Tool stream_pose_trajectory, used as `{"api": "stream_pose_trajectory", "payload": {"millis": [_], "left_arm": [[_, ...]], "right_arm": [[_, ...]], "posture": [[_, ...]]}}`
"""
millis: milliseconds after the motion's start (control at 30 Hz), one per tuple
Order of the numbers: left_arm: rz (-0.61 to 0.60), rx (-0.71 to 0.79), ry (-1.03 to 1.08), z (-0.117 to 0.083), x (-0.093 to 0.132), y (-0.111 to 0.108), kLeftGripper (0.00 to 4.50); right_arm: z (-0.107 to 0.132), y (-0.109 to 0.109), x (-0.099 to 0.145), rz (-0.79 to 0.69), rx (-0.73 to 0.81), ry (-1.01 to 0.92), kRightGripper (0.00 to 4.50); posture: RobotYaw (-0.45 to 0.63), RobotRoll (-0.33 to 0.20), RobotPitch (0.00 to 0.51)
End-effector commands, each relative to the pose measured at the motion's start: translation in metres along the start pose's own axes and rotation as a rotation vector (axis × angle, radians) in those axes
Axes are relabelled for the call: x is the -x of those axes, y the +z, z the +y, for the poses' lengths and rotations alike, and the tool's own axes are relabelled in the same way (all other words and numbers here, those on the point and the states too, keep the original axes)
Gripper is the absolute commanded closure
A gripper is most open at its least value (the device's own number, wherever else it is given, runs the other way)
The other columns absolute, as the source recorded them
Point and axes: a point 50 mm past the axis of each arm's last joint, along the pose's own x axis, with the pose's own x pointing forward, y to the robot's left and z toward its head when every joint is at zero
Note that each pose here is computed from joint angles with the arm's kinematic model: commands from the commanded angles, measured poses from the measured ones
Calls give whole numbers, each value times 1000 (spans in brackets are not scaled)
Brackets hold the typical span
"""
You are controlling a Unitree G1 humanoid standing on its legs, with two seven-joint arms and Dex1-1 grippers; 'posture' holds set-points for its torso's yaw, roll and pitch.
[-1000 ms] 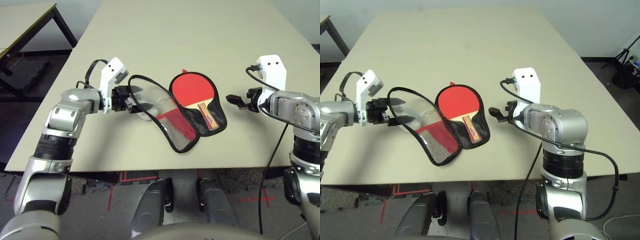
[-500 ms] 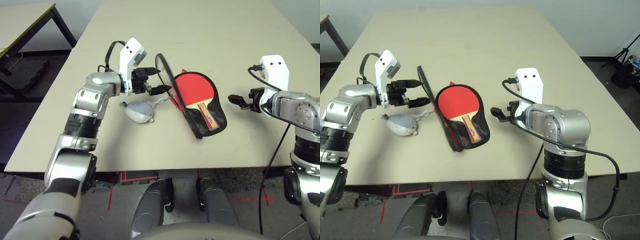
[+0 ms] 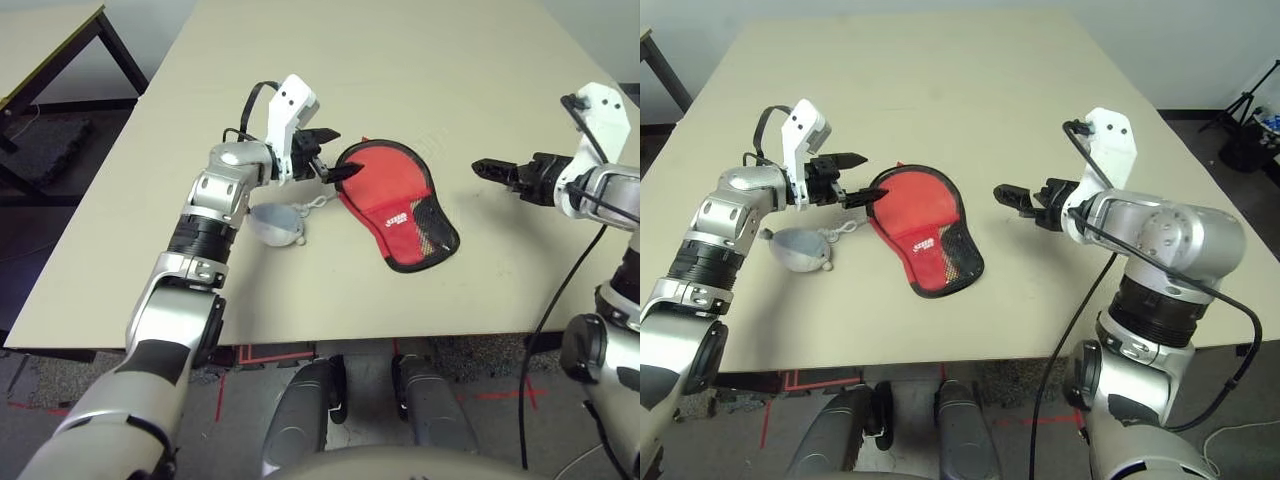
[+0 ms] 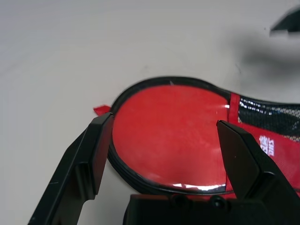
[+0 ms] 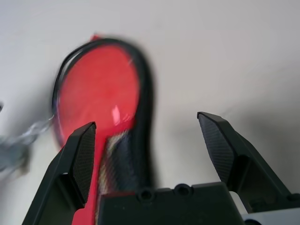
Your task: Store the ping-pong paddle in its case and zip it.
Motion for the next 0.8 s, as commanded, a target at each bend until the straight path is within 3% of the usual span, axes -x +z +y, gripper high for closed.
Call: {"api": "stream_pose_trajectory", "payload": {"millis": [33,267,467,800], "left_arm": [[-14,-3,5,-1,7,5,0],[-15,-6,-13,-8,22,14,0],[21,14,10,-8,33,6,0],[17,23,14,-10,33,8,0]], "right_arm": [[-10,-24,-4,102,-89,62,33],[-18,-59,-9,246,-179,105,33],[-21,-67,-12,285,-238,126,33],[-6,-84,-30,373,-286,222,33]], "posture": [[-69,0,163],[-54,0,155],[-40,0,153],[-26,0,161]]}}
